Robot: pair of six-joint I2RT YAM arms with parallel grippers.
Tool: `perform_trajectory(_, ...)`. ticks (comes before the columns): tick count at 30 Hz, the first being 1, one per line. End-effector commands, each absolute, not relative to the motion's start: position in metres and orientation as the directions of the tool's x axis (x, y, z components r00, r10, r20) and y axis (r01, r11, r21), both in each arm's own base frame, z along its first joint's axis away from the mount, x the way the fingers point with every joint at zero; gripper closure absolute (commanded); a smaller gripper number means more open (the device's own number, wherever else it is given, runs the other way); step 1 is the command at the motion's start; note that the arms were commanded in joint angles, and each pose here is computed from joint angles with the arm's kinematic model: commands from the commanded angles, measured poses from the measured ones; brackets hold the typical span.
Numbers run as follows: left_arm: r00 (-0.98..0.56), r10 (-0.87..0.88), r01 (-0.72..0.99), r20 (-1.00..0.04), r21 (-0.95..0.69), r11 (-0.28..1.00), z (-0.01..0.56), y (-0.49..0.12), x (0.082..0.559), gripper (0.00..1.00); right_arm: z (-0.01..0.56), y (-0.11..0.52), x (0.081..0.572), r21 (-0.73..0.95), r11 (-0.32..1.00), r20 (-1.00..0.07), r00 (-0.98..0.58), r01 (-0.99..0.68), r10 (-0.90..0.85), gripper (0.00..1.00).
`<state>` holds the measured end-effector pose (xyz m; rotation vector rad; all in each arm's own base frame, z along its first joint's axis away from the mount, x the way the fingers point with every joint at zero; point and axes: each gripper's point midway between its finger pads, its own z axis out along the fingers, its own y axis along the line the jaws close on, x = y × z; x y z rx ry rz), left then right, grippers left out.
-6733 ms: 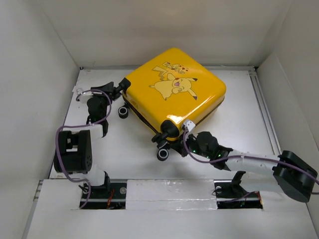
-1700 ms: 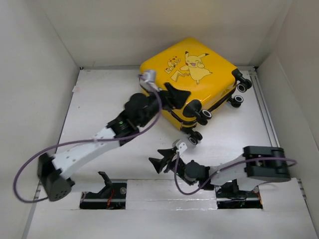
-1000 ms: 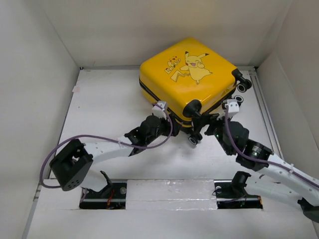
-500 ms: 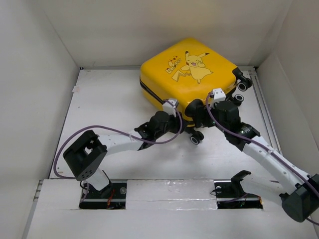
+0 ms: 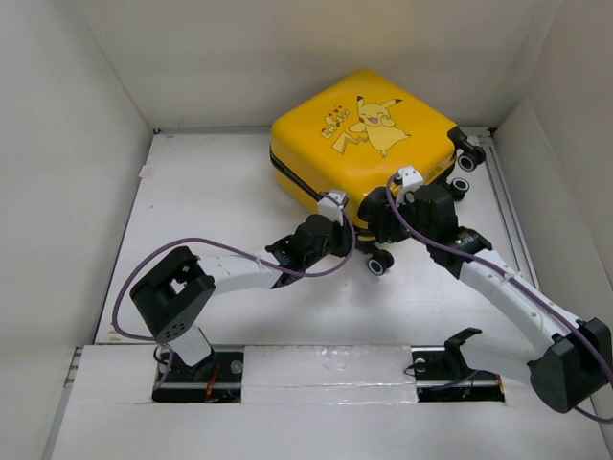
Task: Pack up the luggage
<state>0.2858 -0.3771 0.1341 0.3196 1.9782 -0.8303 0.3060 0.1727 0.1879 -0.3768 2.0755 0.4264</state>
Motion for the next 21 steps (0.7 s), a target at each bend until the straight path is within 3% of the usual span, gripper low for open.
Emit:
perform_trajectory(1,-0.436,-0.153,0.419,-0.887,-0.351,0.837,0.148,-0.351,0.319,1.00,0.222,0.170,0.318,0.136,0.890,-0.920,-0.389,-0.435,-0.049,1.00)
perform_trajectory(6,-0.406,-0.131,0.251,-0.904,-0.248,0.936,0.136,-0.297,0.329,1.00,0.218,0.159,0.308,0.143,0.899,-0.918,-0.396,-0.413,-0.036,1.00)
perform_trajectory(15,-0.402,-0.280,-0.057,-0.872,-0.281,0.958,0.123,-0.203,0.354,1.00,0.209,0.170,0.287,0.163,0.869,-0.914,-0.403,-0.468,-0.046,1.00)
perform_trajectory(16,-0.392,-0.302,-0.079,-0.869,-0.295,0.952,0.129,-0.201,0.354,0.92,0.205,0.175,0.285,0.163,0.862,-0.909,-0.412,-0.480,-0.058,1.00)
perform_trajectory(17,-0.373,-0.347,-0.100,-0.860,-0.334,0.937,0.138,-0.198,0.352,0.74,0.207,0.181,0.282,0.163,0.851,-0.913,-0.404,-0.499,-0.062,1.00)
perform_trajectory(18,-0.368,-0.362,-0.103,-0.856,-0.349,0.931,0.139,-0.194,0.347,0.40,0.204,0.195,0.274,0.166,0.825,-0.909,-0.409,-0.540,-0.084,1.00)
perform_trajectory(21,-0.330,-0.467,-0.062,-0.820,-0.475,0.878,0.160,-0.183,0.321,0.06,0.203,0.228,0.250,0.176,0.756,-0.906,-0.404,-0.630,-0.125,1.00)
